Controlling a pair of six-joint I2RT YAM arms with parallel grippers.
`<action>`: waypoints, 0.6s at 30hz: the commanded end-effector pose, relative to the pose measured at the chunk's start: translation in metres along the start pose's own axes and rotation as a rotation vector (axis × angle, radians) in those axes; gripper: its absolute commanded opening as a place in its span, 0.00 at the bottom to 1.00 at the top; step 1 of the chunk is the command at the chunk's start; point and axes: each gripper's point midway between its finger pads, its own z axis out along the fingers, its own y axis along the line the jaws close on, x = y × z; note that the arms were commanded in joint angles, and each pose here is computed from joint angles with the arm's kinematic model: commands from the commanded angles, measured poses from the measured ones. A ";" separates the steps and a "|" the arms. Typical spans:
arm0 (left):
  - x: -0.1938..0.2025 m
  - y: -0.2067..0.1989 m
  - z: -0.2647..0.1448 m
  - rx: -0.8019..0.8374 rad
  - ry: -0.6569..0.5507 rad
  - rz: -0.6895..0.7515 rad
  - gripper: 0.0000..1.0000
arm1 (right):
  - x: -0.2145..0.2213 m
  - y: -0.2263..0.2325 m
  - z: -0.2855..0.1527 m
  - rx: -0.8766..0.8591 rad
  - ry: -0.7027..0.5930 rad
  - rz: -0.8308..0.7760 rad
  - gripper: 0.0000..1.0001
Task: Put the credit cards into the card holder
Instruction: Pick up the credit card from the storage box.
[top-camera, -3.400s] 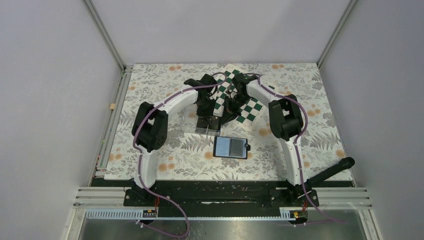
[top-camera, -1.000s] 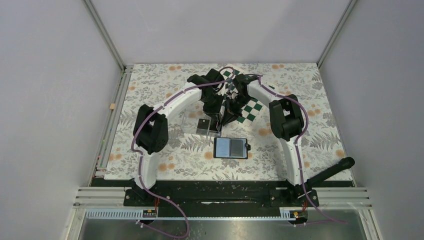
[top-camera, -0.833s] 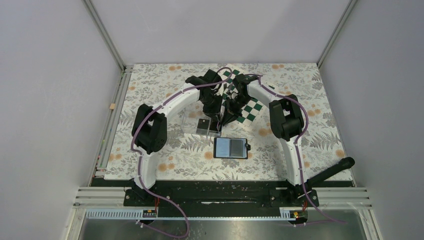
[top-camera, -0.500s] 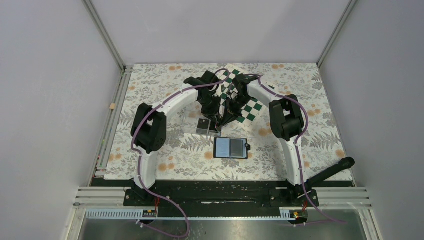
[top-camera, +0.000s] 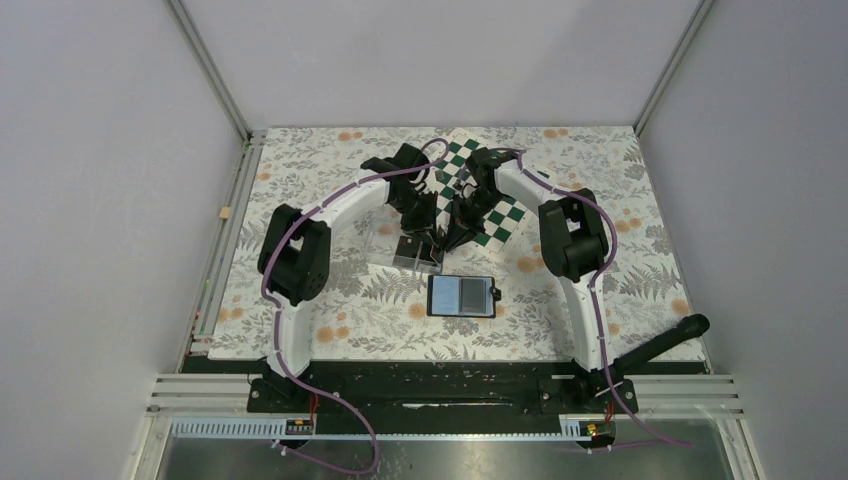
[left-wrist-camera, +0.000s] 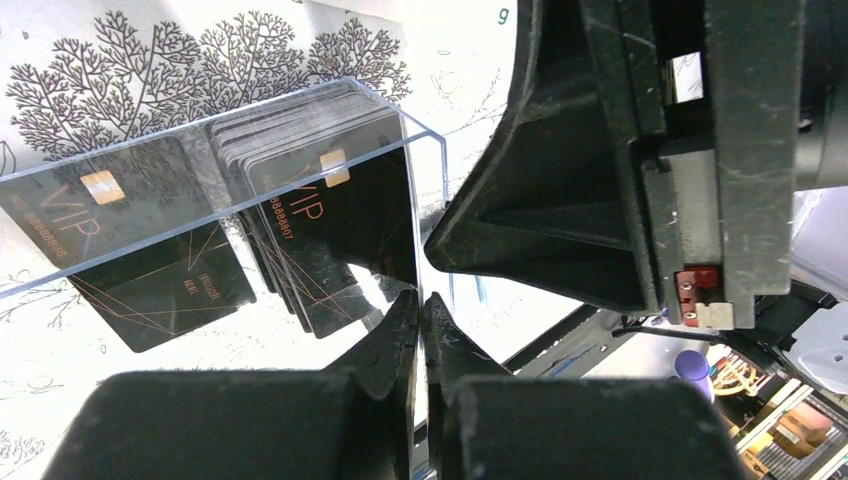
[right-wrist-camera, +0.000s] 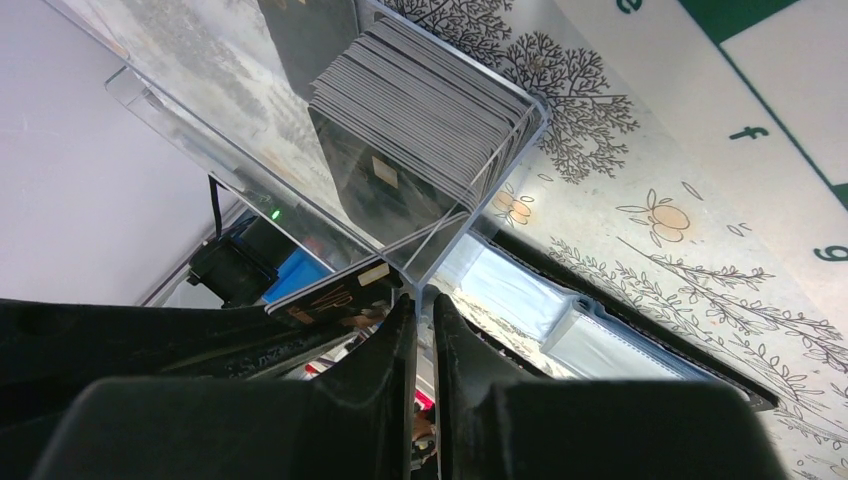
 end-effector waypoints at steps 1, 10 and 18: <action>-0.006 -0.013 -0.006 0.046 -0.057 0.029 0.00 | 0.005 0.000 -0.001 0.021 -0.006 -0.035 0.09; -0.003 -0.009 -0.012 0.033 -0.050 0.049 0.31 | 0.005 -0.002 0.000 0.018 -0.001 -0.034 0.08; -0.001 -0.025 -0.011 0.108 -0.044 0.074 0.35 | 0.006 -0.002 0.002 0.014 0.006 -0.034 0.08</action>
